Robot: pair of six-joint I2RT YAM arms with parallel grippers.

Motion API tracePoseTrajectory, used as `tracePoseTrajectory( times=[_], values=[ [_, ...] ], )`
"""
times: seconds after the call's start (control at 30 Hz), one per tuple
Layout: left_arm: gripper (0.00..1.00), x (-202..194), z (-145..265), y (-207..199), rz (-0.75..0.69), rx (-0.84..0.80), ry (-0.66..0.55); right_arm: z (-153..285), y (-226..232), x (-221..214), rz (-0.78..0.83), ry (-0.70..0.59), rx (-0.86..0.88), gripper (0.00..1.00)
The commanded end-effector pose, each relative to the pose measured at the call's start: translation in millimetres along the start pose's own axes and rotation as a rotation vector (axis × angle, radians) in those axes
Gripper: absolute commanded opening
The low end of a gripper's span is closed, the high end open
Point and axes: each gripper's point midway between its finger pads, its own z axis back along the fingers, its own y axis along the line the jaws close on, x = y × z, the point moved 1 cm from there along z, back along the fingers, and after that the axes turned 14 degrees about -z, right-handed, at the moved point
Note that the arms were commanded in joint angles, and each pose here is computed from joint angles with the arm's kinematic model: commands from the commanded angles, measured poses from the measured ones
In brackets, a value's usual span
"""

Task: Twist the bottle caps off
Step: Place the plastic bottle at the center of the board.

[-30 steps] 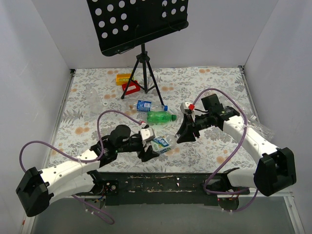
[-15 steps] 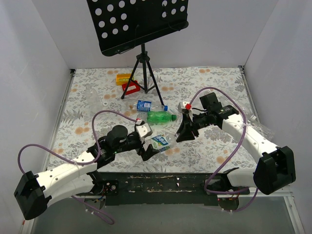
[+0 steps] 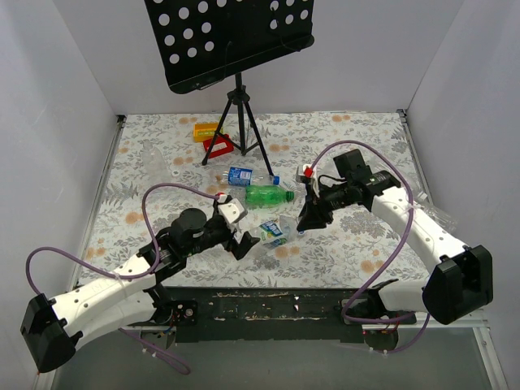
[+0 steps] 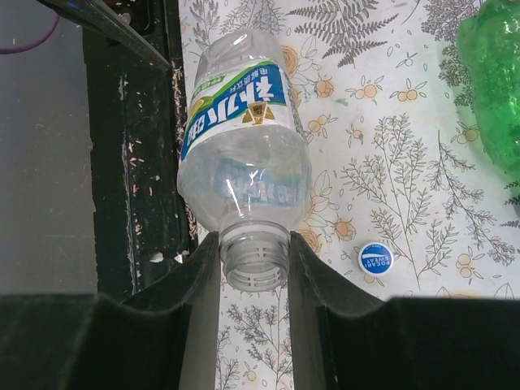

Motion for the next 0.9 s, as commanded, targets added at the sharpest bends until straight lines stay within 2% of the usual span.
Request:
tracePoseTrajectory(
  times=[0.0, 0.2, 0.5, 0.87],
  values=[
    [0.98, 8.0, 6.9, 12.8, -0.066, 0.043, 0.019, 8.1, 5.3, 10.5, -0.002, -0.003, -0.032, 0.01],
    [0.98, 27.8, 6.7, -0.2, -0.171, 0.006, -0.028, 11.2, -2.3, 12.4, -0.047, 0.013, -0.091, 0.01],
    [0.98, 36.0, -14.3, -15.9, -0.364, 0.111, 0.036, 12.2, -17.2, 10.5, -0.134, 0.029, -0.181, 0.01],
    [0.98, 33.9, -41.3, -31.1, -0.421, 0.161, 0.037, 7.0, -27.6, 16.5, -0.291, 0.017, -0.222, 0.01]
  ],
)
